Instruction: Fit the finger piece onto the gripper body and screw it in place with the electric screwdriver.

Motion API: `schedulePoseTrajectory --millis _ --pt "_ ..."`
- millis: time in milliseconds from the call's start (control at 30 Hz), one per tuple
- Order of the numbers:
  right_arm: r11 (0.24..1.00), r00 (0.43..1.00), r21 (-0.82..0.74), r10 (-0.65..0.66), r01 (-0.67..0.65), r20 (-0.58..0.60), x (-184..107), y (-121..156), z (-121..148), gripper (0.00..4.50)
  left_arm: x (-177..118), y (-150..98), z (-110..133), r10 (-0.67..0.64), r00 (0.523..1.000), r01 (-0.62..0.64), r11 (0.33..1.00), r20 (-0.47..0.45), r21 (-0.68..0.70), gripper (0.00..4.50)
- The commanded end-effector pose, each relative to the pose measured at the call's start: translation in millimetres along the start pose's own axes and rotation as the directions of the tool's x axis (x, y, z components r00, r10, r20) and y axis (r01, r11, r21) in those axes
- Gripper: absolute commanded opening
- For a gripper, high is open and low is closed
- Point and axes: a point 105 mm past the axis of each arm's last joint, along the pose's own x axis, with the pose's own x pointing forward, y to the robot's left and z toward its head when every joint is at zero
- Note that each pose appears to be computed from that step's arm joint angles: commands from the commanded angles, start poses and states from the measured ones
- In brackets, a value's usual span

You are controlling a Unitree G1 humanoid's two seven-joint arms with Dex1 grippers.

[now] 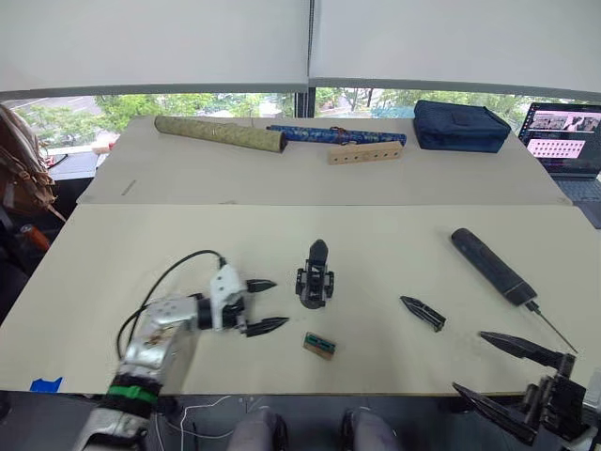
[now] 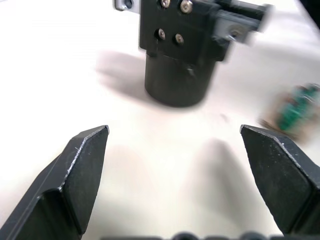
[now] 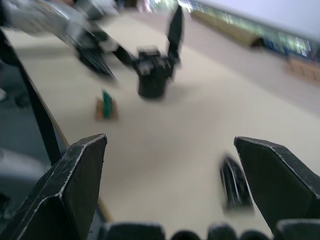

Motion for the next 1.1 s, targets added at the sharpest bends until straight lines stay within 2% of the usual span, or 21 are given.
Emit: schedulePoseTrajectory --millis 33,133,233,300,400,567,600,667,733,833,933,1100 --pt "0.998 0.997 -0.011 -0.056 0.056 -0.044 -13.6 -3.5 1.4 4.50 -16.3 4.5 49.5 -0.019 0.995 0.008 0.994 0.101 0.107 4.46" --pt "0.995 0.994 -0.015 -0.095 0.094 -0.058 -19.7 -3.0 0.8 4.50 -31.2 1.9 72.6 -0.073 0.992 0.058 0.988 0.102 0.144 4.46" --pt "0.983 0.975 -0.033 -0.184 0.181 -0.123 -14.9 -12.1 -2.2 4.50 -42.6 -2.2 72.3 -0.112 0.993 0.108 0.990 0.036 0.087 4.46" --pt "0.980 0.969 -0.042 -0.197 0.193 -0.146 -6.6 -16.5 2.8 4.50 -46.3 -3.9 73.3 -0.130 0.992 0.128 0.988 0.011 0.087 4.46" --pt "0.990 0.983 -0.018 -0.141 0.140 -0.114 12.6 -17.9 25.3 4.50 -44.2 -3.6 85.0 -0.131 0.991 0.126 0.986 0.037 0.112 4.46" --pt "0.990 0.944 0.117 -0.037 0.079 -0.326 41.4 -27.3 28.2 4.50 -37.0 -11.8 90.6 -0.129 0.990 0.120 0.983 0.056 0.139 4.46" --pt "0.989 0.933 0.130 -0.024 0.075 -0.359 46.7 -29.5 29.2 4.50 -36.7 -12.1 89.8 -0.123 0.991 0.114 0.983 0.052 0.142 4.46" --pt "0.995 0.858 0.092 0.011 0.042 -0.514 57.3 -35.2 25.4 4.50 -36.7 -15.1 86.4 -0.127 0.991 0.120 0.982 0.036 0.148 4.46" --pt "0.993 0.810 0.114 0.042 0.030 -0.585 69.1 -38.5 27.6 4.50 -33.5 -20.3 85.0 -0.139 0.990 0.133 0.980 0.035 0.146 4.46" --pt "0.993 0.760 0.116 0.071 0.006 -0.646 79.8 -40.2 26.5 4.50 -27.5 -24.3 86.6 -0.143 0.988 0.133 0.979 0.051 0.152 4.46" --pt "0.996 0.725 0.064 -0.005 0.067 -0.689 91.9 -58.8 15.4 4.50 -22.2 -28.0 86.3 -0.147 0.987 0.136 0.978 0.059 0.157 4.46" --pt "0.998 0.644 0.039 -0.002 0.050 -0.765 105.9 -69.9 -4.3 4.50 -18.3 -31.4 84.8 -0.144 0.987 0.132 0.979 0.067 0.156 4.46"
